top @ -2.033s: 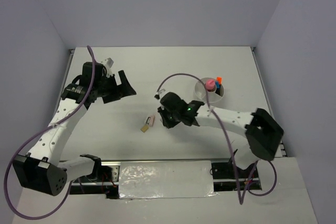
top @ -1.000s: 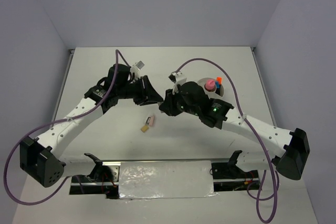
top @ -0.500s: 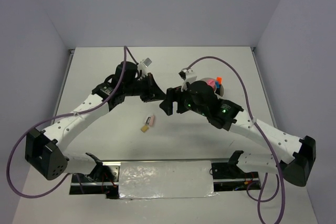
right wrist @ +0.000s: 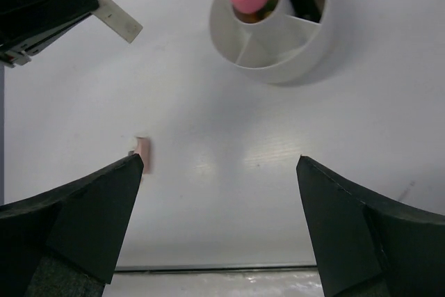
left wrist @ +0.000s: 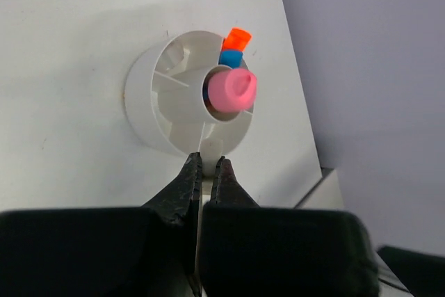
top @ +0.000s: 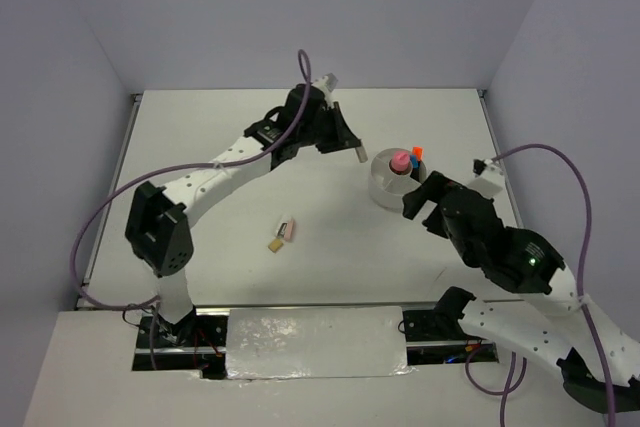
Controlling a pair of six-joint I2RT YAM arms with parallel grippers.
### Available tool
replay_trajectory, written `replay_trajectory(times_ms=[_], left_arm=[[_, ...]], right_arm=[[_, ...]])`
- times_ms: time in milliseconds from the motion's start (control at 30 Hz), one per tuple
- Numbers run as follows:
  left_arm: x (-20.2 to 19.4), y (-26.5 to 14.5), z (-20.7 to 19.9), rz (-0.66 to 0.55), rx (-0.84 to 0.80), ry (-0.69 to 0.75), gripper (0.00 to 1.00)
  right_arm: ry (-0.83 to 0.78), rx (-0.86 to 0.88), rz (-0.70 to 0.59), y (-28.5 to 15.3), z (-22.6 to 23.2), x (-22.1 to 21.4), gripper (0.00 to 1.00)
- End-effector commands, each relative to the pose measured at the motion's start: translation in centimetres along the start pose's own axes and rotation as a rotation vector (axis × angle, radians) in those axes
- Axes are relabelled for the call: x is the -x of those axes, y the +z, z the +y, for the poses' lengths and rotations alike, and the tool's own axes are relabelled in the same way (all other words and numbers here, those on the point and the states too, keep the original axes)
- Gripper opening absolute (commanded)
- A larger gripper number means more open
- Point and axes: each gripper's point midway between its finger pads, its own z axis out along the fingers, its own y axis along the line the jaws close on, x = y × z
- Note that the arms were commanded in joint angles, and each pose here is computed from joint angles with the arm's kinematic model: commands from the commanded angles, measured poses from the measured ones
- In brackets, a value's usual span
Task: Sort the stationery into containers
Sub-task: Place the stationery in the storage box.
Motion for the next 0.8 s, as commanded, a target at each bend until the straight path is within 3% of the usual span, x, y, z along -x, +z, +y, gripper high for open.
replay_trajectory(times_ms=[0, 500, 567, 600, 767], left_arm=[[1.0, 2.7, -1.0, -0.057, 0.021, 0.055, 0.00], [-2.5, 10.5, 1.0, 0.003, 0.060, -0.004, 0.01], [-2.9, 10.8, 1.2, 0.009, 0.061, -0.009, 0.05], [-3.3, 10.9, 1.4, 0.016, 0.064, -0.013, 0.13], [-3.8, 10.9, 1.4, 0.030, 0.043, -0.030, 0.35]], right_arm=[[0.053, -0.138, -0.070, -2.8, -4.2, 2.3, 1.00], [0.048, -0.124, -0.066, -5.8, -7.6, 2.0, 1.00], [0.039, -0.124, -0.062, -5.8, -7.5, 2.1, 1.00], [0.035, -0.119, -0.062, -5.8, -7.5, 2.1, 1.00], [0.014, -0.095, -0.061, -5.7, -6.6, 2.4, 1.00]])
